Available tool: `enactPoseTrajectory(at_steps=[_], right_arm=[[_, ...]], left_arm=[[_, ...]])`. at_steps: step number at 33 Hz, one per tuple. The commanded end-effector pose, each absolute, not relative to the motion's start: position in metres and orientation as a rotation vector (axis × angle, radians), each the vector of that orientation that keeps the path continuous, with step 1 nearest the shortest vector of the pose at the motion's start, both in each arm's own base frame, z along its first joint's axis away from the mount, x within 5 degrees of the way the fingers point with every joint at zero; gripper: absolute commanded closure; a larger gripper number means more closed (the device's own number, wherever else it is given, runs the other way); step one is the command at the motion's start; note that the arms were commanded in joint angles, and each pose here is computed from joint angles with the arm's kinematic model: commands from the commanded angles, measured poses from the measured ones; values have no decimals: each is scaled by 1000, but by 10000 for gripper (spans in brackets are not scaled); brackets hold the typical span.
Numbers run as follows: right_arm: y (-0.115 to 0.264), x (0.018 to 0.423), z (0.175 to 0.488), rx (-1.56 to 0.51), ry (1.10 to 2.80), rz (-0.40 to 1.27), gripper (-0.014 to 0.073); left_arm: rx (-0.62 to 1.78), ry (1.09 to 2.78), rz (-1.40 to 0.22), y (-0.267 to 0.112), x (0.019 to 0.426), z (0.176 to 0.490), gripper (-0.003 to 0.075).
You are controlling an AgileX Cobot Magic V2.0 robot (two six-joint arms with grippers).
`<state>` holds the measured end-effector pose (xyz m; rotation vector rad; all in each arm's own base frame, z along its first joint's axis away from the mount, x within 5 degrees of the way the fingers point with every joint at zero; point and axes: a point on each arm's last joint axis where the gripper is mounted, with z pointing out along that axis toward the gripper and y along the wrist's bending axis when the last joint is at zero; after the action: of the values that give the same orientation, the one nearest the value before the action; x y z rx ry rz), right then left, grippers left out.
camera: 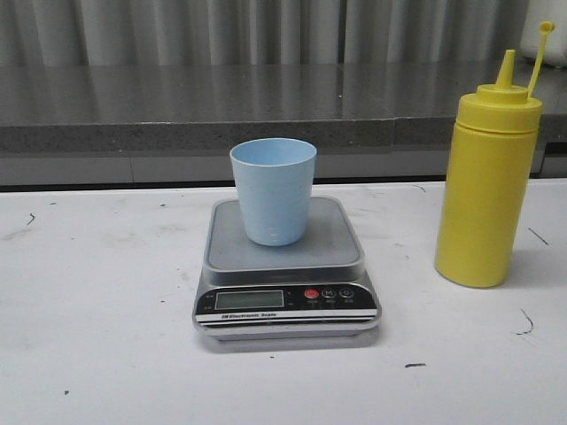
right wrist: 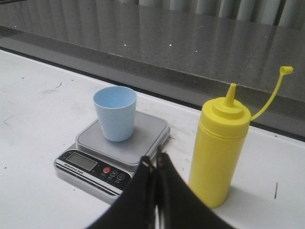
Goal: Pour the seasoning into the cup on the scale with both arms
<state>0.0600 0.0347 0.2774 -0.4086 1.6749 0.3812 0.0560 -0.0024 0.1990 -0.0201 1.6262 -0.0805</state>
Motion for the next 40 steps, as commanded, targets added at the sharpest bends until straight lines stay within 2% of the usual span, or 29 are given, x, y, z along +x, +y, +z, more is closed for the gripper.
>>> enactPoseTrajectory(at_steps=[1, 22, 29, 34, 40], right_arm=[[33, 61, 295, -373, 1577, 369, 708], [32, 63, 293, -366, 1543, 342, 708], [24, 71, 258, -279, 1459, 220, 708], [11, 67, 236, -112, 1475, 148, 708], [4, 58, 212, -43, 1518, 56, 708]], left_arm=[[-38, 1547, -97, -2, 56, 199, 740], [-38, 1547, -97, -2, 56, 199, 740], [-38, 1547, -97, -2, 56, 199, 740], [-38, 1547, -97, -2, 56, 199, 740], [-38, 1549, -97, -2, 56, 199, 740]])
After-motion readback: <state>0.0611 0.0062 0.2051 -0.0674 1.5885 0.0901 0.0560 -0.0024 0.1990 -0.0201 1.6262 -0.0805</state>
